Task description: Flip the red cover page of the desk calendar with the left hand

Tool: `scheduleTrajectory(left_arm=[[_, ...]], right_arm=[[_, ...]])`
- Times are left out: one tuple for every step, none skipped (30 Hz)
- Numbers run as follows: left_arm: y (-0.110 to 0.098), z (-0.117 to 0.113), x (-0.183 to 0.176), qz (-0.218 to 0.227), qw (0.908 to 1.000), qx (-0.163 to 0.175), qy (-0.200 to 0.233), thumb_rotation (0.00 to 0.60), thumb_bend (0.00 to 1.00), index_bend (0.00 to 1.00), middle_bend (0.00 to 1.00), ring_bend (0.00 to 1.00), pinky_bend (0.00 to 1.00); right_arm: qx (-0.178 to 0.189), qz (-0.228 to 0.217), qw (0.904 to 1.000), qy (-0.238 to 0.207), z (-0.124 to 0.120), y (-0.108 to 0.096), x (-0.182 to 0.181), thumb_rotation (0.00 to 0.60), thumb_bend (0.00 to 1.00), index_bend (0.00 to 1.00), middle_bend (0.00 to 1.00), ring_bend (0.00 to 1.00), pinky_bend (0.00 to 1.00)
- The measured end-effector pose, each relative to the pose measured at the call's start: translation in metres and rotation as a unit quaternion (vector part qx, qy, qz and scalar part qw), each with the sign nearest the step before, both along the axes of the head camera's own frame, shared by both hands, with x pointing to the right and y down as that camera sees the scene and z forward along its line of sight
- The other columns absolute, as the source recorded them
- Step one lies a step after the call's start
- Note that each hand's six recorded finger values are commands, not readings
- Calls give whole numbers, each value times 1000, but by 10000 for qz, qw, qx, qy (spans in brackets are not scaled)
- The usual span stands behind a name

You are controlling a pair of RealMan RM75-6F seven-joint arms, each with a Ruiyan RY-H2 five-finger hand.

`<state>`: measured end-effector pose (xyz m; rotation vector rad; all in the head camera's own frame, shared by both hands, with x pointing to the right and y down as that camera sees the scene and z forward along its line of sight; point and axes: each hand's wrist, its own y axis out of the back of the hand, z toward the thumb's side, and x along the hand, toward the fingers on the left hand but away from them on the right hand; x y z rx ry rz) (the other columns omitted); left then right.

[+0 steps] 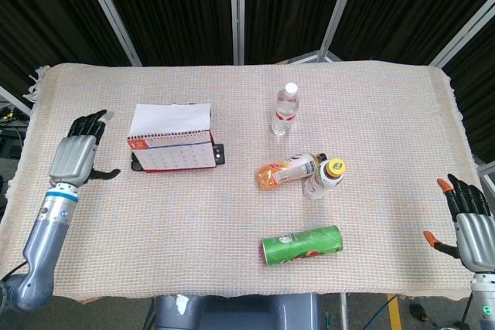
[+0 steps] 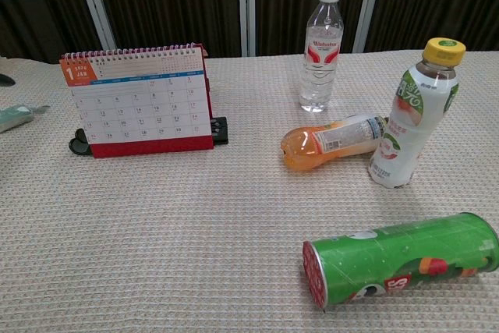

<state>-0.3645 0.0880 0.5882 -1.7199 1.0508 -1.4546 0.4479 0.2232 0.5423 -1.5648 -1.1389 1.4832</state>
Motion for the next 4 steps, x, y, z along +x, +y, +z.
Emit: scheduleTrajectory(left_arm=[[8,-2,-6,-6,9999,55,-87,600,89,0,0,0,0],[15,-5,-12,-11,9998,109,-176,600,88,0,0,0,0],[26,-8,-21,-16,9994,177,-296,600,88,0,0,0,0],[34,-10,-26,-19,9990,223,-386,600,87,0,0,0,0]], right_arm=[[-9,-5,10000,30,1,0,0,600,117,25,0,0,0],[-17,-9,10000,57,1,0,0,600,117,25,0,0,0],[-25,-14,10000,85,2,0,0,600,117,24,0,0,0],[-40,-22,9999,120,3,0,0,600,117,24,0,0,0]])
